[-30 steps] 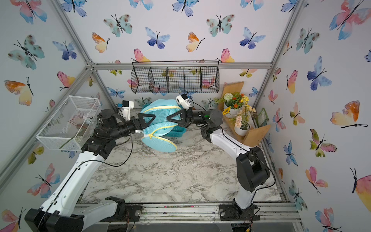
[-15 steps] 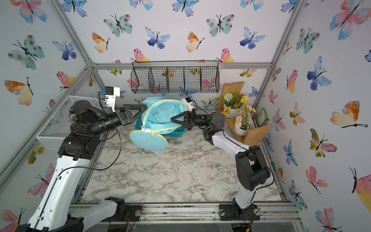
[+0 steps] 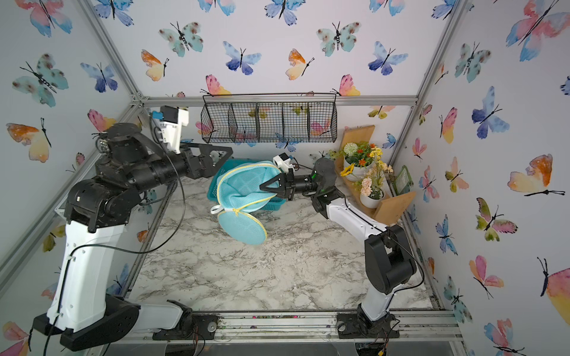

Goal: Turn the laundry bag inside out
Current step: Turn over the laundry bag.

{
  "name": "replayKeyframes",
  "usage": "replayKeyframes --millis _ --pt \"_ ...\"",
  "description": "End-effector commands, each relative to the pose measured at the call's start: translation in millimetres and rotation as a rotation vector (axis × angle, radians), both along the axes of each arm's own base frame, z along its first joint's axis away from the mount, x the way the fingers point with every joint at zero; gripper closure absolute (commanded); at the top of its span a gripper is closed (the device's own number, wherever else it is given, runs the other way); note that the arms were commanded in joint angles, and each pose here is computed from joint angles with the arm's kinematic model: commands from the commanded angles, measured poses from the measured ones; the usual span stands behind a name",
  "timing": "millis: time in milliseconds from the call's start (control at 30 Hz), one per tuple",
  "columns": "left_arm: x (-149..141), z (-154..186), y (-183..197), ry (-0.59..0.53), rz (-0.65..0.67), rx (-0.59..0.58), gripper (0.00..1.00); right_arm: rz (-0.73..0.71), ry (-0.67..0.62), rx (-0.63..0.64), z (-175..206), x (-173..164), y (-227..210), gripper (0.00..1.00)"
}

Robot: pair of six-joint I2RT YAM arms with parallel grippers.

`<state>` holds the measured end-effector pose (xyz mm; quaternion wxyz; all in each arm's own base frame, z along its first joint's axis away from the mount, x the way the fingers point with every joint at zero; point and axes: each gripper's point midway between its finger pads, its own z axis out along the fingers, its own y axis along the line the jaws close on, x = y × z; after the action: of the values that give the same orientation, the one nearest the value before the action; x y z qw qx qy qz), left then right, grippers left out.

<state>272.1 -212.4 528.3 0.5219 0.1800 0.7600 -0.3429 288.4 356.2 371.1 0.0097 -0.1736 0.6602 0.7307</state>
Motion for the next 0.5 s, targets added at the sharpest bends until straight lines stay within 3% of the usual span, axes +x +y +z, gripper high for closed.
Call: replayKeyframes --millis 0,167,333,467 --pt "8 -80 4 0.029 0.141 0.453 0.01 0.038 -0.075 -0.012 10 -13 -5 0.97" --pt "11 -116 -7 -0.002 0.168 0.637 0.01 0.048 -0.084 -0.041 10 -17 -7 0.97" --pt "26 -107 6 -0.097 0.26 0.705 0.01 0.058 -0.083 -0.057 9 -25 -9 0.97" --pt "34 -84 11 -0.193 0.326 0.687 0.0 0.077 -0.076 -0.074 5 -35 -7 0.97"
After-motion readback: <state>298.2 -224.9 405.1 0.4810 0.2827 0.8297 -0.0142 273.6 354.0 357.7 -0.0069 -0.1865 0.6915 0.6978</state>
